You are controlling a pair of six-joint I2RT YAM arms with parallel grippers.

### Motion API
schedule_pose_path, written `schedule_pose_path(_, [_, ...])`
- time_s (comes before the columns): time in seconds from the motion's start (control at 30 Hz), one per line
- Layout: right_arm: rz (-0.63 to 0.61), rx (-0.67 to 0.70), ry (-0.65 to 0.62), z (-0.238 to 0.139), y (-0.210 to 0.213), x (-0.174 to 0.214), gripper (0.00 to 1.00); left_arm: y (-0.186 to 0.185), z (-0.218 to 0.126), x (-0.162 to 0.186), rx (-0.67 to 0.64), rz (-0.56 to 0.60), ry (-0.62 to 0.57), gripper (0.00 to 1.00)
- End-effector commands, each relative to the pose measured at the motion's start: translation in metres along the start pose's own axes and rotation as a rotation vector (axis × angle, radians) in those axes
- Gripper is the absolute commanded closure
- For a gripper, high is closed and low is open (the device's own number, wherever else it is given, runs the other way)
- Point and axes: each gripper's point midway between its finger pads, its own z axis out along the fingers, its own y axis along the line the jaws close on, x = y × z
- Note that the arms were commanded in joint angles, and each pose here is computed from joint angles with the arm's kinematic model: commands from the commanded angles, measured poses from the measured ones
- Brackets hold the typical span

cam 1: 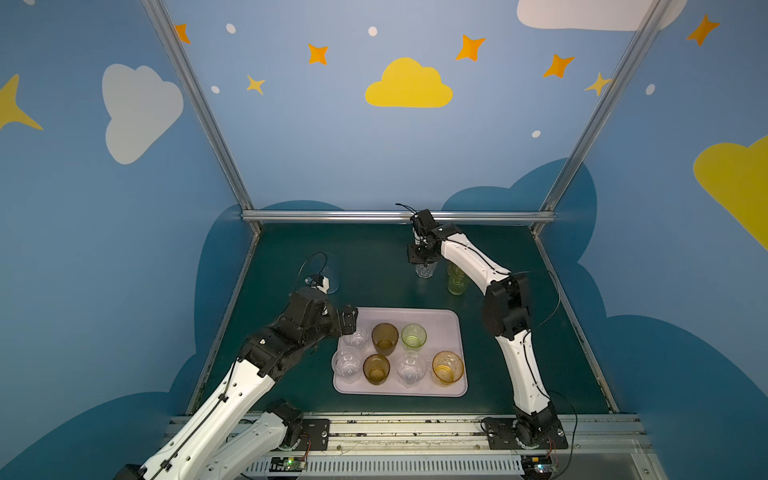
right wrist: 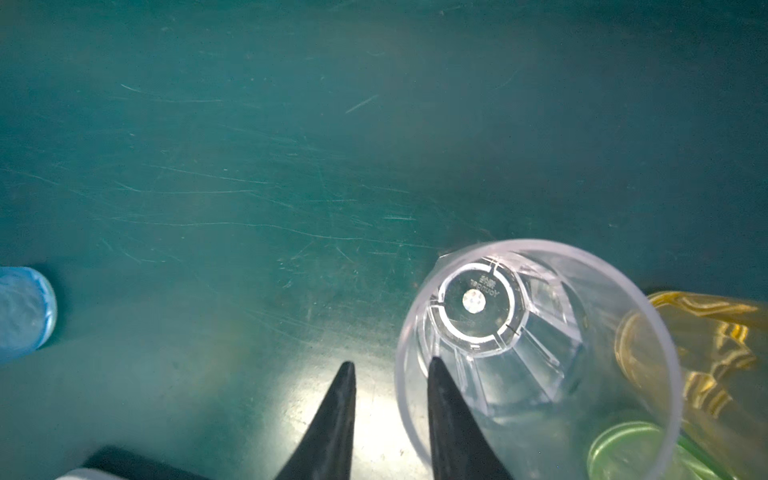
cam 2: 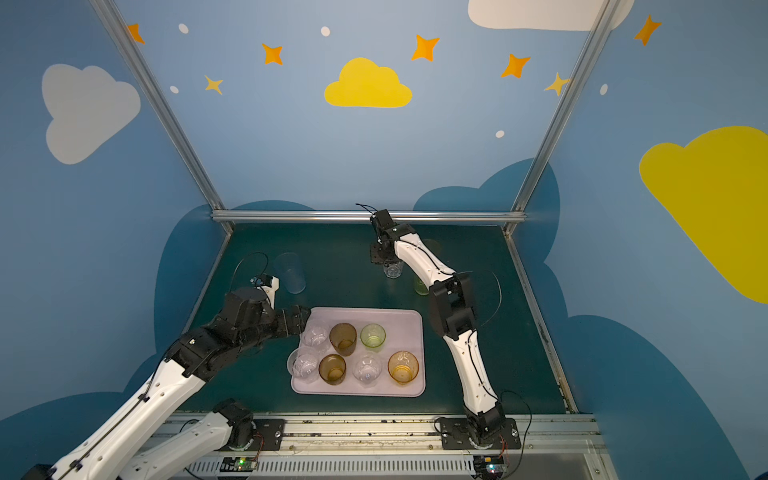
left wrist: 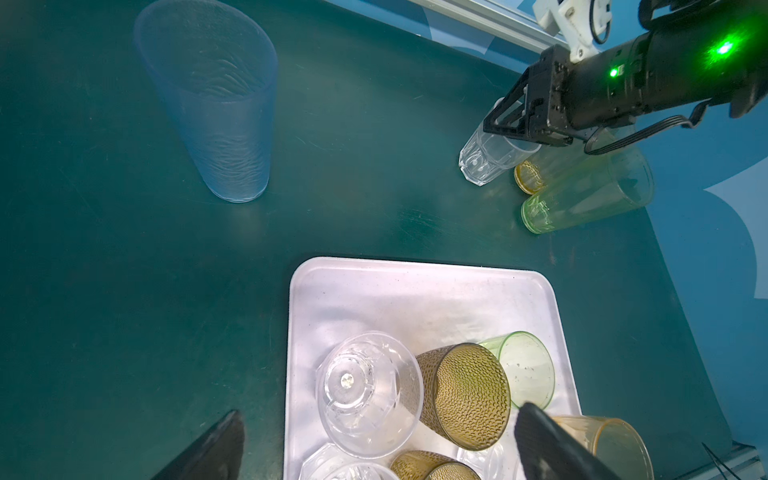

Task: Place the glasses into the tray
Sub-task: 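Lower right gripper into the clear faceted glass and close on its rim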

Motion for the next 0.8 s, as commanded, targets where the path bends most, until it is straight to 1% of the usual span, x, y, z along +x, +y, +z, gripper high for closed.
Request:
schedule_pose_path(0.0, [-0.013,0.013,-0.006,0.002,-0.003,-0.005,0.71,0.004,0.004,0.000,-0.014,0.002,-0.003,0.00])
schedule_pose_path(0.17, [-0.022,0.018,0.000,0.008,-0.004,-0.004,0.75,0.004,0.005,0.000,-0.017,-0.004,0.002,0.00])
schedule_pose_path(0.2, [-0.020,0.022,0.002,0.009,-0.005,-0.004,0.77,0.005,0.005,0.001,-0.019,-0.005,0.004,0.00])
schedule_pose_path(0.3, [-0.016,0.019,0.006,0.010,-0.005,-0.003,0.87,0.006,0.006,0.001,-0.022,-0.010,0.005,0.00])
schedule_pose_path(0.4, [-0.019,0.016,0.005,0.010,-0.004,-0.003,0.91,0.008,0.006,0.000,-0.030,-0.018,0.001,0.00])
schedule_pose_path(0.47, [-0.023,0.019,0.000,0.008,-0.005,-0.005,0.93,0.009,0.005,-0.002,-0.037,-0.020,-0.006,0.00])
schedule_pose_path(0.53, [-0.024,0.016,0.000,0.007,-0.004,-0.005,0.92,0.010,0.005,-0.002,-0.039,-0.027,-0.008,0.00])
schedule_pose_path(0.67, [-0.018,-0.029,-0.015,-0.001,0.005,-0.010,0.94,0.013,0.005,-0.002,-0.039,-0.043,-0.013,0.00])
schedule_pose_path(0.77, [-0.011,-0.038,-0.030,-0.007,0.008,-0.013,1.00,0.011,0.005,-0.002,-0.027,-0.050,-0.009,0.00])
